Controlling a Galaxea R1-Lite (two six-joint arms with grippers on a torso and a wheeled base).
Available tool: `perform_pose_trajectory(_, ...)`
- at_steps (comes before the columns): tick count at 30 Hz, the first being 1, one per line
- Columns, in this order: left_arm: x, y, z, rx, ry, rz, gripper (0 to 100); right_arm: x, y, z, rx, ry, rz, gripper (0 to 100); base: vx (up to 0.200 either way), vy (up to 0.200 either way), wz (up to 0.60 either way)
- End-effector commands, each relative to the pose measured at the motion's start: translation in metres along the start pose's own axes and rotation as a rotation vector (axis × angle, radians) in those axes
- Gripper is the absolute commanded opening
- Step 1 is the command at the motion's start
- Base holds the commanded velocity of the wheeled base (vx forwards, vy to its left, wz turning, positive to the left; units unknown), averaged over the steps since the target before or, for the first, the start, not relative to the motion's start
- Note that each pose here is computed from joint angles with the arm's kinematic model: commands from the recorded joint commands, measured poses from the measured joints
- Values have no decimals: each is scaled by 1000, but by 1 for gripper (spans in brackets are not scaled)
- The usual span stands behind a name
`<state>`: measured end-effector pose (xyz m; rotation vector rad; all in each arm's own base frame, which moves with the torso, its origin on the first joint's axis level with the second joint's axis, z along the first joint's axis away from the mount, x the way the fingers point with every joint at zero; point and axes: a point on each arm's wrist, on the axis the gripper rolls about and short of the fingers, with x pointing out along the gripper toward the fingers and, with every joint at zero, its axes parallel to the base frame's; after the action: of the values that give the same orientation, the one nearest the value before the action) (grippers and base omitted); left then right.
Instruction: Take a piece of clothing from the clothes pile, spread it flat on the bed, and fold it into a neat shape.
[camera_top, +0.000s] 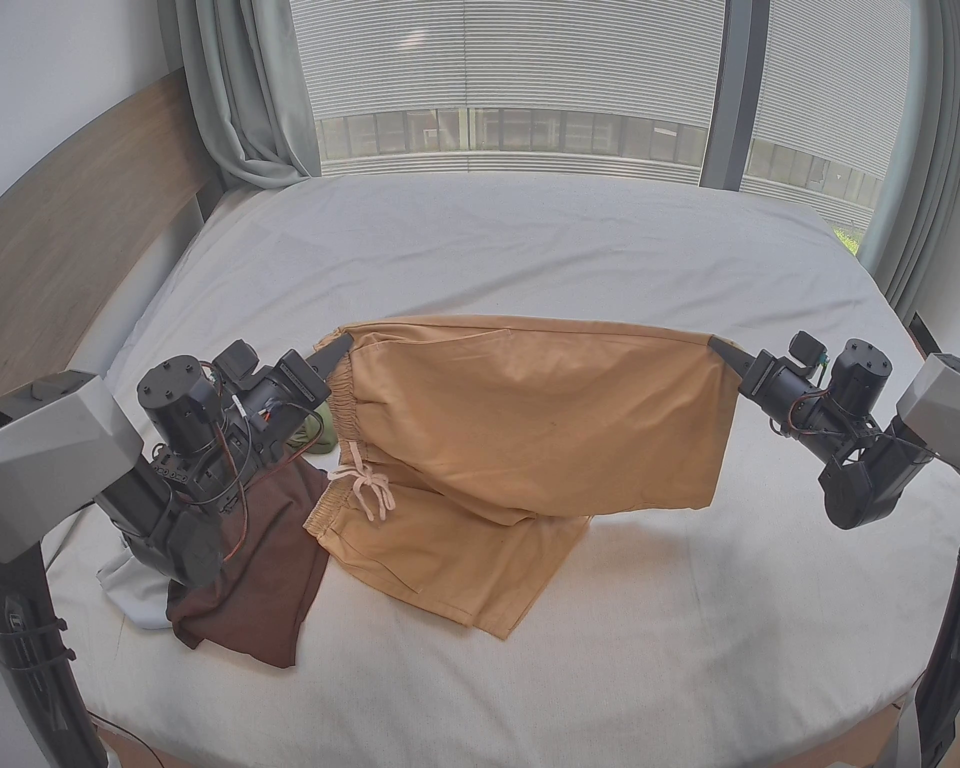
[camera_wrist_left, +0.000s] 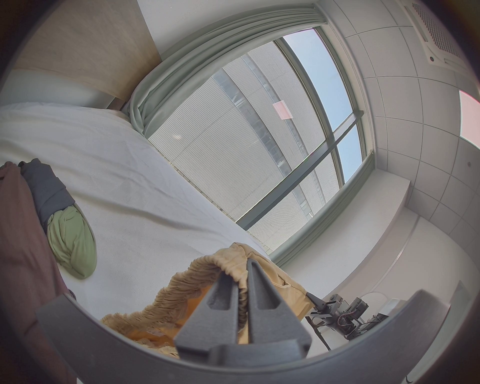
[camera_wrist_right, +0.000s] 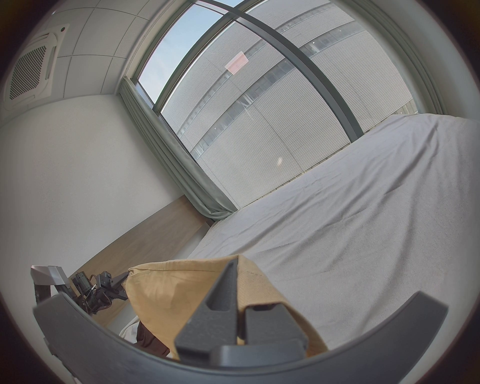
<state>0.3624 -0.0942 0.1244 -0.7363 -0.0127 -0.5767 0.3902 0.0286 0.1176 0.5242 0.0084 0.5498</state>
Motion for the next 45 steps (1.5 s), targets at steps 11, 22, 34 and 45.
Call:
perform_pose_trajectory(11,23,49,-7,4,-32,45,0,38,-33,-14,0,-8,1,0,0,0,0)
perform_pose_trajectory(22,30,60,-10,7,-35,41,0,57,-49,-23,-14,-32,15,0,0,0,0)
perform_pose_trajectory(34,39,64,-10,9,-53,24,100,67,-57,-22,-32,-70,19,100,0,0,0)
perform_pose_trajectory(45,28,65,-14,-29,-46,78,100,44,-43,-19,-35,-41,-27,100,0,0,0)
